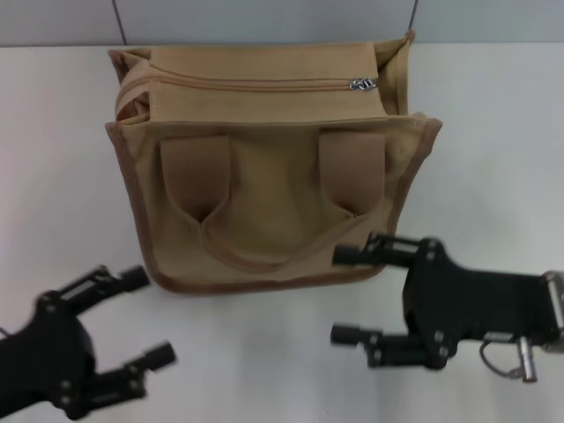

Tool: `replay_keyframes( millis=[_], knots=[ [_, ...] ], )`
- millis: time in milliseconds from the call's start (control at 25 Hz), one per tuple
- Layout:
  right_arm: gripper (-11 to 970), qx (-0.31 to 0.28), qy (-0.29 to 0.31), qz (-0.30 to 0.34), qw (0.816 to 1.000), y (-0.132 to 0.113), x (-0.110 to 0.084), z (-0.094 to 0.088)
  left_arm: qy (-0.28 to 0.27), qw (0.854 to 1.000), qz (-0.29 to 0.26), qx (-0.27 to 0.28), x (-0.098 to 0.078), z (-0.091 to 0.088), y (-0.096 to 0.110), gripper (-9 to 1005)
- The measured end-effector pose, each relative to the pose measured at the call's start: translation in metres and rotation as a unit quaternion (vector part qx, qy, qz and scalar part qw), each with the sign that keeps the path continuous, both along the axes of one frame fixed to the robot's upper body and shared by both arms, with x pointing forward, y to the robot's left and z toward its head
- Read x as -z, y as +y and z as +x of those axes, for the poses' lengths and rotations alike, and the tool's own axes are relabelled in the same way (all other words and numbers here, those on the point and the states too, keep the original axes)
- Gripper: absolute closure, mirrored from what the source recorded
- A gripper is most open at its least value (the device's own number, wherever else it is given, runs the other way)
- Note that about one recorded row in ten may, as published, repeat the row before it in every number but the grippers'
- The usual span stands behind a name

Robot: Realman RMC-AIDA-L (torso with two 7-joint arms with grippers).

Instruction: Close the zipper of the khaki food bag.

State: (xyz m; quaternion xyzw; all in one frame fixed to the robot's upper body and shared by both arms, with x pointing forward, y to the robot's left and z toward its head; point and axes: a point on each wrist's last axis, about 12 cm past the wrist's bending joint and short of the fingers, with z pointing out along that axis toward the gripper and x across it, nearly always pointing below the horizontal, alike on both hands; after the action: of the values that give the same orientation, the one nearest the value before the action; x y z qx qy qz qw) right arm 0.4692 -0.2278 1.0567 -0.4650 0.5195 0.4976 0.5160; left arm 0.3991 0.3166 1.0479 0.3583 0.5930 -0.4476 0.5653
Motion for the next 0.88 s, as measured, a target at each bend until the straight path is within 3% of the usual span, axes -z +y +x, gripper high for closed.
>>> replay_keyframes(
  millis=[200,520,880],
  knots=[
    [211,-0.006,0.015,-0.023,1.0,0.005,0.009,-0.003,-0.011,0.999,0.022,0.037,0.002,0.01,-0.012,158],
    [210,0.02,0.033,-0.035,0.999,0.008,0.02,-0.006,-0.009,0.999,0.027,0.038,0.004,0.014,-0.018,158],
    [209,0.021,0.028,-0.03,0.999,0.013,0.02,-0.004,-0.004,0.999,0.029,0.033,0.007,0.011,-0.017,158]
  ],
)
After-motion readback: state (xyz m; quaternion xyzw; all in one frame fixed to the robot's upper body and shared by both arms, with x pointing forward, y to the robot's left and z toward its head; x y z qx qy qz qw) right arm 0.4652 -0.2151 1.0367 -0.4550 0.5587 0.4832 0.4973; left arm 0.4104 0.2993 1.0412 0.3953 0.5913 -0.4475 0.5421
